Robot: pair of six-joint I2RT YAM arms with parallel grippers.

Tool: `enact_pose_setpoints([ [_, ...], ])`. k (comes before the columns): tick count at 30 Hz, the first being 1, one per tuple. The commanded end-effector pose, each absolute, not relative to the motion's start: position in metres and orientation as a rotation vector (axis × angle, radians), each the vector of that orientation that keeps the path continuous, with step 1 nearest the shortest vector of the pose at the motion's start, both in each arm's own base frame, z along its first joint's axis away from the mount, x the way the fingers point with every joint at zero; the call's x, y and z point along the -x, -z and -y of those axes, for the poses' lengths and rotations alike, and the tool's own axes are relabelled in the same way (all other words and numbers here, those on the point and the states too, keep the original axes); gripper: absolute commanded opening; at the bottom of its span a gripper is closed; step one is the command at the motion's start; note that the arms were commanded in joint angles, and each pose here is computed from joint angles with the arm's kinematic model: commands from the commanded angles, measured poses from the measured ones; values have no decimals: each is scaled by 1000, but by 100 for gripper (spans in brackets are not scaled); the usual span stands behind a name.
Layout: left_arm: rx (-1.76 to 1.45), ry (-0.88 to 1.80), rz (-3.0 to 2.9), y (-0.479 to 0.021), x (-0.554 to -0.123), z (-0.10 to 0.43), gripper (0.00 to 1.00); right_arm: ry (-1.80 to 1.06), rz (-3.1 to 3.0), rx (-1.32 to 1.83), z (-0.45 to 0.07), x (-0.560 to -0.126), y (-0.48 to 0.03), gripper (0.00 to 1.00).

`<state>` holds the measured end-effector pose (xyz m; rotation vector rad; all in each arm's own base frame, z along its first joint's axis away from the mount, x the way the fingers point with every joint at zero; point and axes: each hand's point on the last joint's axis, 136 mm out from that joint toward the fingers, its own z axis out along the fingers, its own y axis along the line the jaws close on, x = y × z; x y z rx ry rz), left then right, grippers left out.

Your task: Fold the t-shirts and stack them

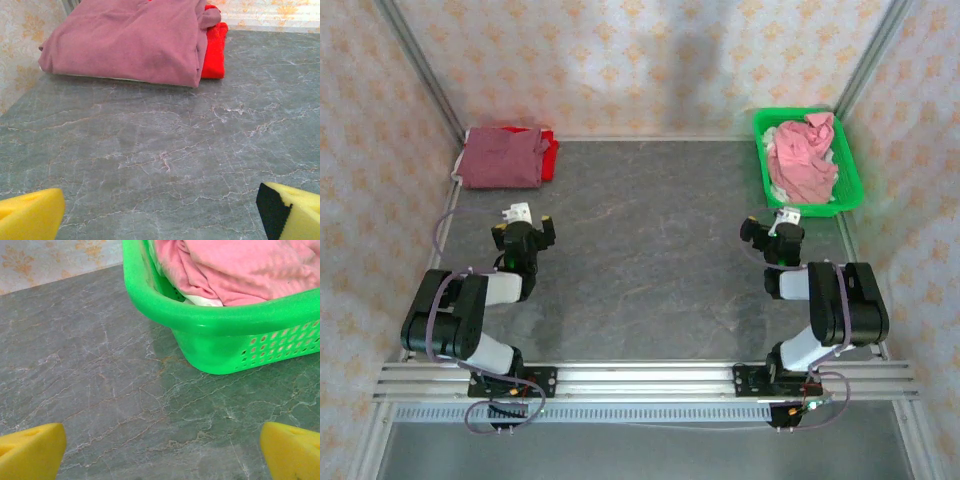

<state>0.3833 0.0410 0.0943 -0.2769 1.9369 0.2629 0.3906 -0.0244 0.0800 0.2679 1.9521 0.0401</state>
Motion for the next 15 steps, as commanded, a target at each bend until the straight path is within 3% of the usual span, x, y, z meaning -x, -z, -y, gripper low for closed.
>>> enact_pose_setpoints([
  [1, 279, -285, -1932, -98, -386, -42, 100, -21, -1924, -256, 24, -397, -90, 99],
  [15, 279, -279, -1935, -97, -386, -42, 100, -26, -1934, -240, 21, -398, -89, 99],
])
